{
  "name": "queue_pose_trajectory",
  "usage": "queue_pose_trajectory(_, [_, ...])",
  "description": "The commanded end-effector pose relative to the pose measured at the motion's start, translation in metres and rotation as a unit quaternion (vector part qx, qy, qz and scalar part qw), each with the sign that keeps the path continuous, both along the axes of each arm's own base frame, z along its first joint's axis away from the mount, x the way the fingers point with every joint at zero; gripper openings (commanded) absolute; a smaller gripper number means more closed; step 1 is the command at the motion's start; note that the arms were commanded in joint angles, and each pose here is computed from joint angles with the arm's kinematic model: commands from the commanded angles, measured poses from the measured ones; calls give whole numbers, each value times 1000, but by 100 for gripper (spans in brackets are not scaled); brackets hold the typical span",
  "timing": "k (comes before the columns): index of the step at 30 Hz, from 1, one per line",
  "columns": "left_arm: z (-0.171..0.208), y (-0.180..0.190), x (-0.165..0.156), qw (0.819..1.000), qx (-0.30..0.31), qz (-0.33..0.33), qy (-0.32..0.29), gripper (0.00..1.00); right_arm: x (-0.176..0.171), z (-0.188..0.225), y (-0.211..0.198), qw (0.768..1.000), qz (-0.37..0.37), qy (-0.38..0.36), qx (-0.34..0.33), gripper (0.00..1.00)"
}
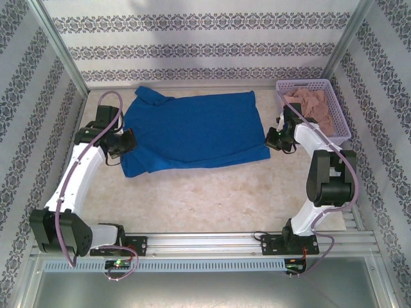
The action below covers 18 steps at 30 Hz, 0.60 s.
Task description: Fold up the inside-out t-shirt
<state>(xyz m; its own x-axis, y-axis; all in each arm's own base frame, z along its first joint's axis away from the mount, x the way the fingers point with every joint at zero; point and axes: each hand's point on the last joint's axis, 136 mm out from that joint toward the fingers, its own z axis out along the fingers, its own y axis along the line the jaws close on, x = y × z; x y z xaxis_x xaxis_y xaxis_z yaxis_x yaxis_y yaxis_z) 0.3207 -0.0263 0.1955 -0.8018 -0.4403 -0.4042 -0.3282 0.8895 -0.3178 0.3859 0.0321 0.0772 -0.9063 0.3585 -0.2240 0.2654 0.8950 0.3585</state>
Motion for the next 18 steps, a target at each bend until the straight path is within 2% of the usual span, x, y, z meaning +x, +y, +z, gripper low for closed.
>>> queue_pose_trajectory(1, [16, 4, 25, 999, -2, -14, -37, 0, 8, 2, 5, 1000, 15, 3, 1, 2])
queue_pose_trajectory(6, [11, 3, 46, 999, -3, -26, -26, 0, 20, 3, 6, 1000, 16, -1, 0, 2])
queue_pose_trajectory(18, [11, 21, 87, 1000, 3, -5, -30, 0, 43, 3, 7, 1000, 22, -7, -2, 2])
